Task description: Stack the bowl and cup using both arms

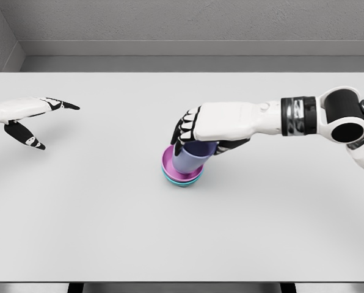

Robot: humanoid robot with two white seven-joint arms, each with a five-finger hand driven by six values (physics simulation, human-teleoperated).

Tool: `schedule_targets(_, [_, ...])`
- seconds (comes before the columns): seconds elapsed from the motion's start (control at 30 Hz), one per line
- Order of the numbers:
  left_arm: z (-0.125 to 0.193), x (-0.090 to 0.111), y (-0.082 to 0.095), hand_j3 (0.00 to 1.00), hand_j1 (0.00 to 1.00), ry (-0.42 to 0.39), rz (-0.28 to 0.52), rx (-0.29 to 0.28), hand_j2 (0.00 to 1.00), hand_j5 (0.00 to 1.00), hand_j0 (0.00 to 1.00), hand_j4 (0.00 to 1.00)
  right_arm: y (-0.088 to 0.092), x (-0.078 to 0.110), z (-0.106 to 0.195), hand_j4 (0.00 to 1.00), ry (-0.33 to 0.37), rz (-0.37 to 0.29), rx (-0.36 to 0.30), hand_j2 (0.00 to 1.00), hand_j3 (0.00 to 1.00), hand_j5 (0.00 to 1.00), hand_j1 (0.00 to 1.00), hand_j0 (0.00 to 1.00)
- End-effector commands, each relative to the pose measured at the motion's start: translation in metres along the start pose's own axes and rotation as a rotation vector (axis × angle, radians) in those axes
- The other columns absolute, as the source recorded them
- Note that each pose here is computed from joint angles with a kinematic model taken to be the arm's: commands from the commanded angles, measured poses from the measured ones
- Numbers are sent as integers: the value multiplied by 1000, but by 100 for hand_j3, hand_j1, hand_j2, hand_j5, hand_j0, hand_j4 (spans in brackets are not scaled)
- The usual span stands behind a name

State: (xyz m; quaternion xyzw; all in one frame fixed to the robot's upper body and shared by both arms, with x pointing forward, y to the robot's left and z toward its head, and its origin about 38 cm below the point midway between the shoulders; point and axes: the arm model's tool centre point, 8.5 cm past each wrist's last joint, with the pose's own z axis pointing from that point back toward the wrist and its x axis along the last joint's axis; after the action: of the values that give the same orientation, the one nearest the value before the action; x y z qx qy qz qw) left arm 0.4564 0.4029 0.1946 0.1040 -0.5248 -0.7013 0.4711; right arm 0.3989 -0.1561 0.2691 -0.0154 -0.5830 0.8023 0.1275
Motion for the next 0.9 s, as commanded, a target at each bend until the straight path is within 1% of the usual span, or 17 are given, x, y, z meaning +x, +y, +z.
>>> schedule_targets(0.0, [1, 0, 1, 100, 100, 0, 6, 5, 100, 100, 100, 100, 2, -1, -1, 67, 1, -11, 1, 67, 67, 67, 67, 67])
schedule_targets(0.1, [1, 0, 1, 100, 100, 0, 6, 4, 100, 100, 100, 100, 5, -5, 0, 67, 11, -21, 8, 67, 67, 67, 67, 67])
schedule_targets(0.33, [1, 0, 1, 100, 100, 0, 6, 5, 100, 100, 100, 100, 12, -5, -7, 67, 6, -29, 28, 67, 67, 67, 67, 67])
schedule_targets(0.4, [1, 0, 1, 100, 100, 0, 6, 5, 100, 100, 100, 100, 11, -4, -10, 67, 0, -28, 24, 67, 67, 67, 67, 67])
schedule_targets(0.43, [1, 0, 1, 100, 100, 0, 6, 5, 100, 100, 100, 100, 8, -5, -10, 67, 5, -25, 22, 67, 67, 67, 67, 67])
schedule_targets(0.47, [1, 0, 1, 100, 100, 0, 6, 5, 100, 100, 100, 100, 8, -6, -12, 67, 17, -37, 22, 67, 67, 67, 67, 67])
schedule_targets(0.53, [0, 0, 1, 100, 100, -2, 6, 5, 100, 100, 100, 100, 4, -4, -16, 67, 7, -27, 17, 67, 67, 67, 67, 67])
schedule_targets(0.7, [0, 0, 1, 100, 100, -2, 6, 5, 100, 100, 100, 100, 5, -5, -15, 67, 14, -26, 23, 67, 67, 67, 67, 67])
schedule_targets(0.87, [0, 0, 1, 100, 100, -2, 6, 5, 100, 100, 100, 100, 10, -8, -15, 68, 20, -39, 32, 68, 68, 68, 68, 68])
